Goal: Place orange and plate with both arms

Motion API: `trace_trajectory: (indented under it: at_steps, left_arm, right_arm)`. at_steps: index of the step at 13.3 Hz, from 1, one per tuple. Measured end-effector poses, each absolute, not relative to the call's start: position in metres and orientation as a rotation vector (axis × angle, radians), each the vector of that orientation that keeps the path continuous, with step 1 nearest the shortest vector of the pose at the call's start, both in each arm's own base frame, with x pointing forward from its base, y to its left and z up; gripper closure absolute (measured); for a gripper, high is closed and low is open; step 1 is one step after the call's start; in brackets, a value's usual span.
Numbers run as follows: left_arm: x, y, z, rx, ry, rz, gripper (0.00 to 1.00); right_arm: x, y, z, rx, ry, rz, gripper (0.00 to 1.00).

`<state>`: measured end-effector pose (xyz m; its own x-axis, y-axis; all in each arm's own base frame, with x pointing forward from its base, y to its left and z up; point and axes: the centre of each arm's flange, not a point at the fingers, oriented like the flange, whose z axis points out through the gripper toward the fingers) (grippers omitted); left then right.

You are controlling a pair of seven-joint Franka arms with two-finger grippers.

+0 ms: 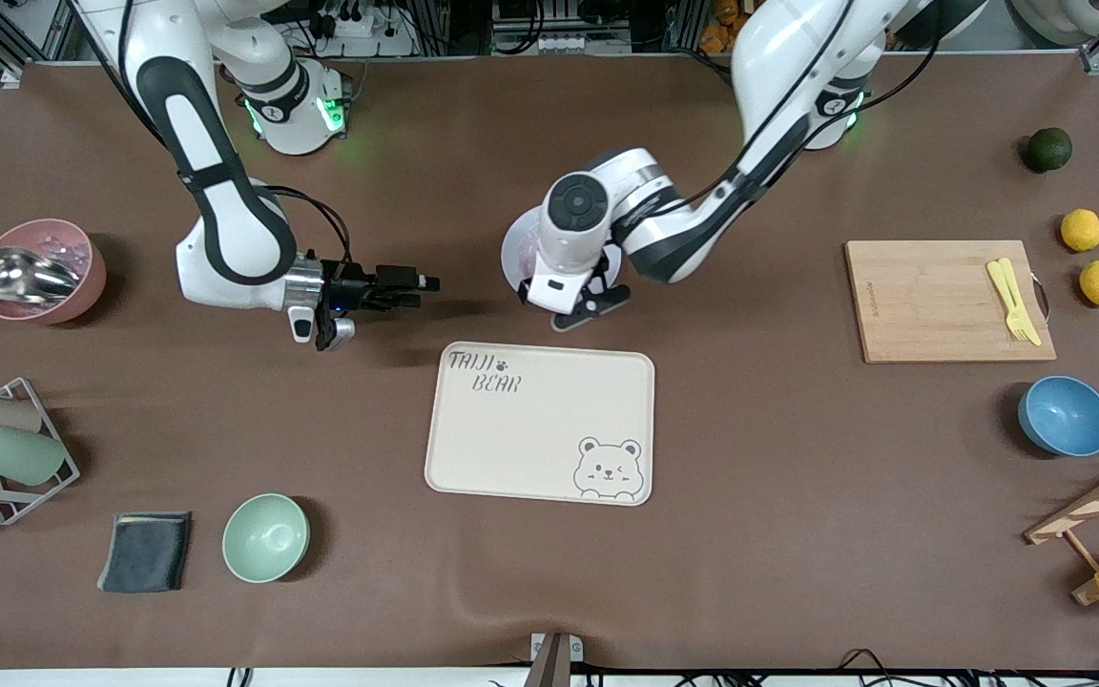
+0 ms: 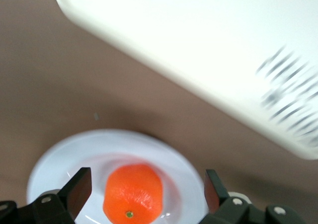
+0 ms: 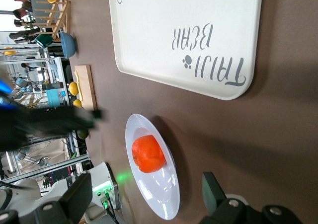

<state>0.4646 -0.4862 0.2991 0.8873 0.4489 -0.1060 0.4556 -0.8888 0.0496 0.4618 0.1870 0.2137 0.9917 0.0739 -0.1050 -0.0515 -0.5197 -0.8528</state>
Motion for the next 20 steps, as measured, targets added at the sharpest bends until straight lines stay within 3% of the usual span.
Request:
trace_trajectory:
  at_steps: [3, 10, 11, 14, 20]
  left_arm:
    - [0.516, -0.418, 0.398, 2.955, 0.726, 0.068, 0.0]
    - [0.621, -0.218, 0.499, 3.073, 0.429, 0.088, 0.0]
    - [0.629, -0.188, 0.51, 3.084, 0.393, 0.081, 0.0]
    - [0.637, -0.137, 0.527, 3.112, 0.267, 0.063, 0.0]
    - [0.616, -0.125, 0.547, 3.171, 0.252, -0.039, 0.0]
  right_arm:
    - [0.451, 0.207, 0.205, -2.124, -0.013, 0.141, 0.04]
    - [0.417, 0.245, 0.149, -2.088, -0.006, 0.086, 0.13]
    - [0.413, 0.248, 0.143, -2.081, 0.009, 0.082, 0.19]
    - [0.4, 0.27, 0.137, -2.055, 0.045, 0.08, 0.23]
    - [0.389, 0.288, 0.135, -2.075, 0.051, 0.072, 0.37]
